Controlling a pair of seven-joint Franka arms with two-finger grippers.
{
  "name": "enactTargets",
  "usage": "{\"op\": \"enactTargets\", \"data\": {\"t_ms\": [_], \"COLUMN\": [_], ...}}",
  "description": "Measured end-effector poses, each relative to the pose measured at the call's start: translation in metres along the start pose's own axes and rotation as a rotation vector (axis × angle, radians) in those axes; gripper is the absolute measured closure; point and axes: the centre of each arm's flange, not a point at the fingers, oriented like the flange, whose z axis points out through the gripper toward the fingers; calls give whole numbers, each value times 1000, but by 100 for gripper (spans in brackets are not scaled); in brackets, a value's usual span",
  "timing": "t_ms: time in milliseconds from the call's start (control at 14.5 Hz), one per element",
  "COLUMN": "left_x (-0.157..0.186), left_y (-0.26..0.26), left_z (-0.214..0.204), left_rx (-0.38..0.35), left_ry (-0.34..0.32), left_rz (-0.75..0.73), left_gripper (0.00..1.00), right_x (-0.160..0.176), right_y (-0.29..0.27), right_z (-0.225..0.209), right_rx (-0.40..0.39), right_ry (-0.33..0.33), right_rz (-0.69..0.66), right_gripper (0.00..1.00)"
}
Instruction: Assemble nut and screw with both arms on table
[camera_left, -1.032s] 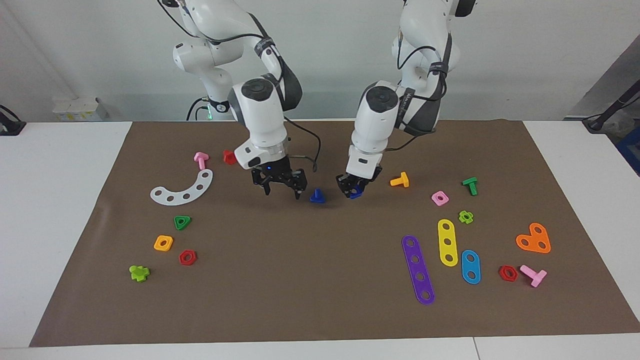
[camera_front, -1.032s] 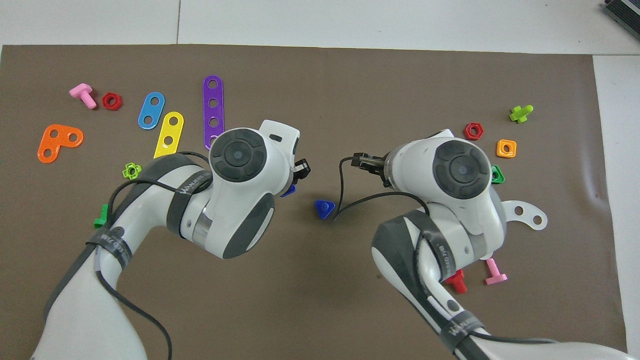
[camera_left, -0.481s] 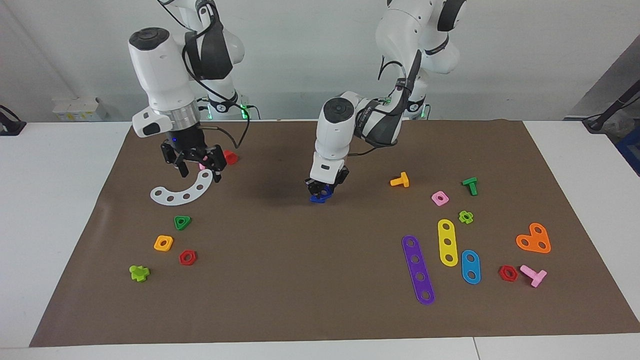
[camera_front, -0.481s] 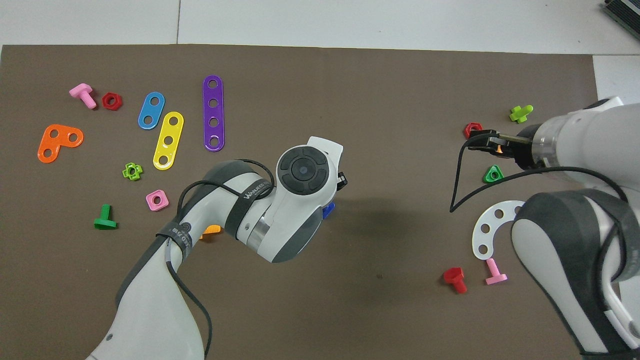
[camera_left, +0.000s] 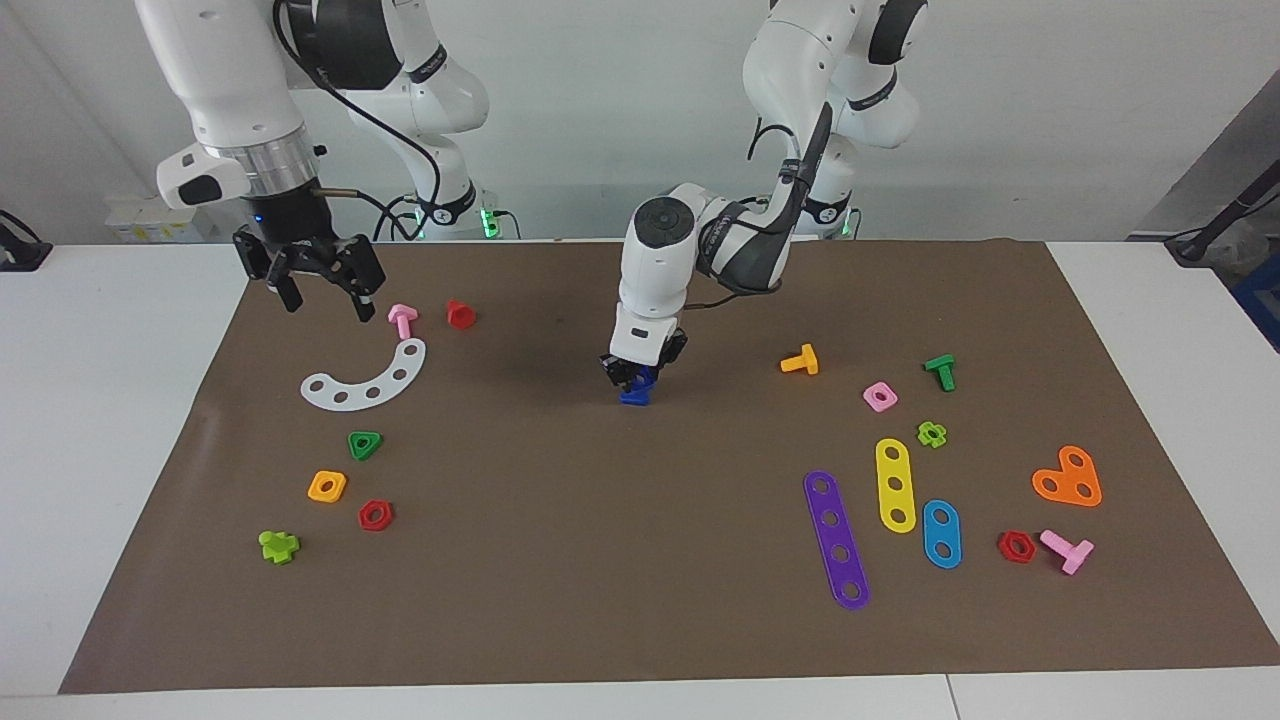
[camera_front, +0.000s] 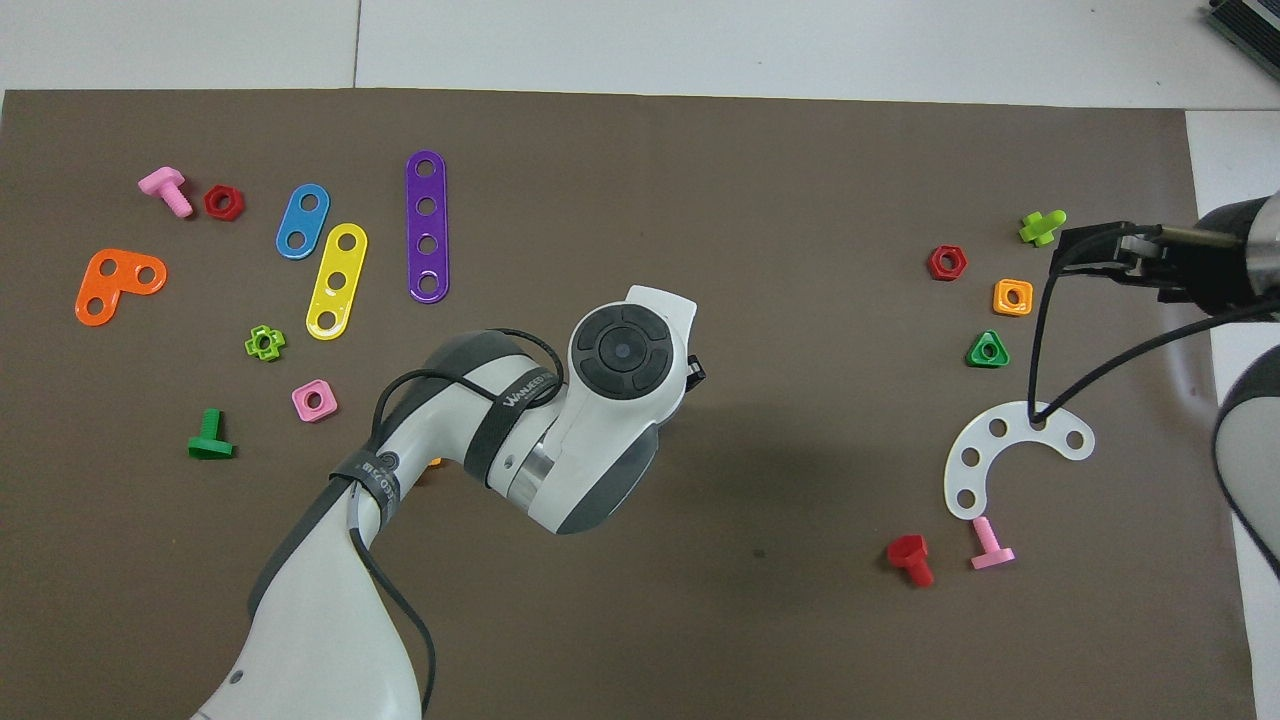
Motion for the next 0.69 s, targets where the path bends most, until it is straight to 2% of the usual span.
{"op": "enactTargets", "data": {"t_ms": [206, 413, 688], "left_x": [6, 7, -1], "left_y": [2, 4, 4], "left_z": [-11, -18, -7], "left_rx": [0, 16, 53], "left_ry": [-1, -22, -47], "left_rz": [-11, -20, -11], "left_gripper": [53, 53, 53], "right_x": [6, 9, 6], "right_y": [10, 5, 3], "right_z": [-16, -5, 0], "right_rx": [-11, -15, -23], "right_ry": [-34, -60, -95], "right_rz": [-39, -56, -61], "right_gripper": [1, 1, 1]}}
